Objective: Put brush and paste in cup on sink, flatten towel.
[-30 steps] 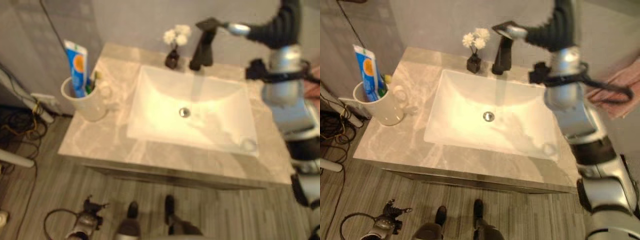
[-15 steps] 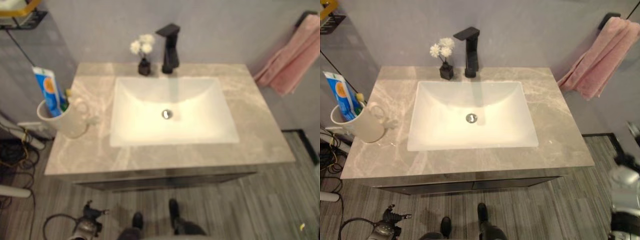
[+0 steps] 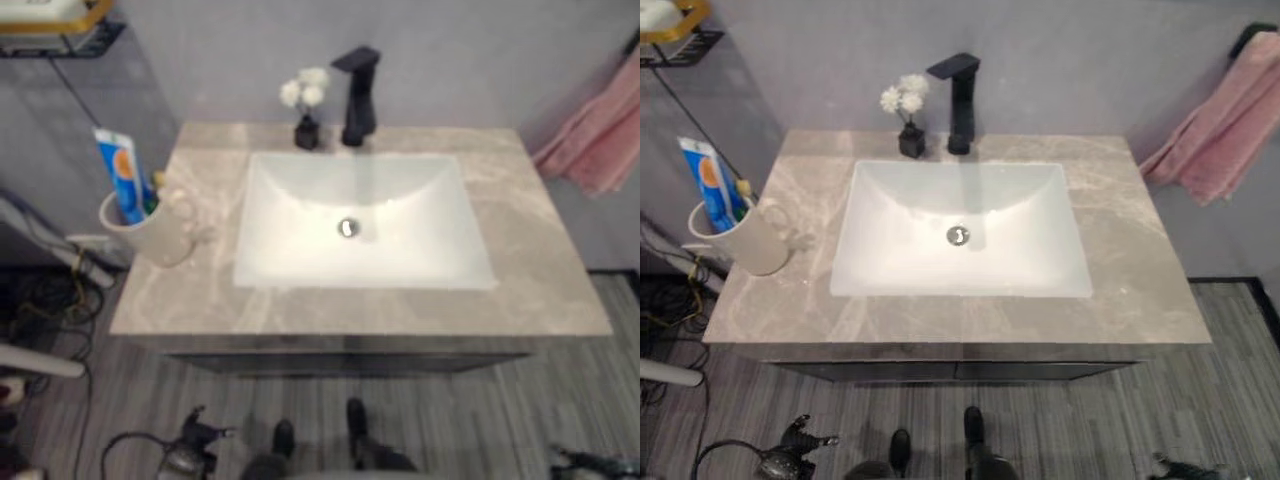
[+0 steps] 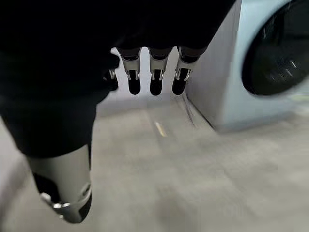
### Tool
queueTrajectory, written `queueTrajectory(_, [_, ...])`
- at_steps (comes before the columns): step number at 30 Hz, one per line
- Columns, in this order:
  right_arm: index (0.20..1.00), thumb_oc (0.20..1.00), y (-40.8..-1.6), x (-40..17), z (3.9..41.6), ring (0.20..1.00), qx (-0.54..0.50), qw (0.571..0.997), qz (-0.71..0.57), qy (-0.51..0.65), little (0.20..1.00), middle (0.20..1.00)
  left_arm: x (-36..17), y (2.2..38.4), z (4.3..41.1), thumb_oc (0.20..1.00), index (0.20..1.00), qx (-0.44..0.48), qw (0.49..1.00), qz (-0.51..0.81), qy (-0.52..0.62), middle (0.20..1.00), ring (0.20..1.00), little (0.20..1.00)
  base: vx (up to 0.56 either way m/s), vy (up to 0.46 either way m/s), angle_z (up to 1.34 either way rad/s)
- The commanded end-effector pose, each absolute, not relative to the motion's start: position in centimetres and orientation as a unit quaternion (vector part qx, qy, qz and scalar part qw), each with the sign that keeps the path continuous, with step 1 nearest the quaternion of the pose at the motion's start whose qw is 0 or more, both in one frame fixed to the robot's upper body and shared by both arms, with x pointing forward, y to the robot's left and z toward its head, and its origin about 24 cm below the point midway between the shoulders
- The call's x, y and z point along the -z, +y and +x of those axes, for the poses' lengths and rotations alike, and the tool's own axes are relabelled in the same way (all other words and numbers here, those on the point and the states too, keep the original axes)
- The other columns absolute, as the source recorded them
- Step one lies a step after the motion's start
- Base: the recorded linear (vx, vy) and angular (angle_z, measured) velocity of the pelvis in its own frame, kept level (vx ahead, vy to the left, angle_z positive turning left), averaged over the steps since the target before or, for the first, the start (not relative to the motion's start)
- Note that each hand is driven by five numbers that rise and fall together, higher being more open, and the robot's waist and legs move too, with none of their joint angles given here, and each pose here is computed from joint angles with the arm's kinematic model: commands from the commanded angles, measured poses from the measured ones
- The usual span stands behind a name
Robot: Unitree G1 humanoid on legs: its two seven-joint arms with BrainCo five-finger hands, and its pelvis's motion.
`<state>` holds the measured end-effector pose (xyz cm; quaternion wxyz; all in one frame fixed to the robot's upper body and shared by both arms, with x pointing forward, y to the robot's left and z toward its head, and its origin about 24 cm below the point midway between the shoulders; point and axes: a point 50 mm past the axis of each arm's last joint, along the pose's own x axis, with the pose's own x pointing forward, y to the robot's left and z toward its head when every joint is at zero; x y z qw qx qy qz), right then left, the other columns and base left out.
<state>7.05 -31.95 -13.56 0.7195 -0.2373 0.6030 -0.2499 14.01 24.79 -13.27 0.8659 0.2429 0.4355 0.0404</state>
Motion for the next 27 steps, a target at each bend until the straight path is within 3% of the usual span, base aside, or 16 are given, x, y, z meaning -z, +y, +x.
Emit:
queueTrajectory(1, [1.000,1.000,-29.5,14.7,8.0,1.000,0.029,0.713,-0.292,0.636,1.000,1.000,11.2,26.5,16.2,1.000,1.000,-0.030,0.898,0.203,0.388,1.000,1.000,1.000,0.00,-0.016,0.06])
queueTrajectory(5, [1.000,1.000,-26.1,14.7,12.6,1.000,-0.072,0.732,-0.387,0.556,1.000,1.000,11.0,27.0,16.1,1.000,1.000,-0.009,0.892,0.239,0.383,1.000,1.000,1.000,0.00,-0.005,0.12])
queueTrajectory(7, [1.000,1.000,-24.4,14.6,14.4,1.000,-0.104,0.752,-0.385,0.525,1.000,1.000,8.4,25.7,18.8,1.000,1.000,0.070,0.893,0.341,0.286,1.000,1.000,1.000,0.01,-0.014,0.13])
queueTrajectory(10, [1.000,1.000,-25.5,13.8,15.6,1.000,-0.098,0.759,-0.391,0.511,1.000,1.000,6.2,26.2,18.2,1.000,1.000,0.128,0.890,0.366,0.240,1.000,1.000,1.000,0.00,0.004,0.14])
queueTrajectory(13, [1.000,1.000,-25.6,13.2,16.9,1.000,-0.145,0.734,-0.443,0.494,1.000,1.000,4.9,28.3,16.9,1.000,1.000,0.128,0.889,0.363,0.249,1.000,1.000,1.000,-0.01,0.010,0.05])
queueTrajectory(20, [1.000,1.000,-26.1,11.7,19.8,1.000,-0.165,0.723,-0.472,0.476,1.000,1.000,3.8,32.3,14.0,1.000,1.000,0.106,0.883,0.340,0.306,1.000,1.000,1.000,-0.01,0.007,0.02])
queueTrajectory(27, [1.000,1.000,-25.9,10.4,22.1,1.000,-0.159,0.737,-0.464,0.466,1.000,1.000,2.0,34.9,12.6,1.000,1.000,0.053,0.902,0.287,0.318,1.000,1.000,1.000,0.00,-0.008,0.09])
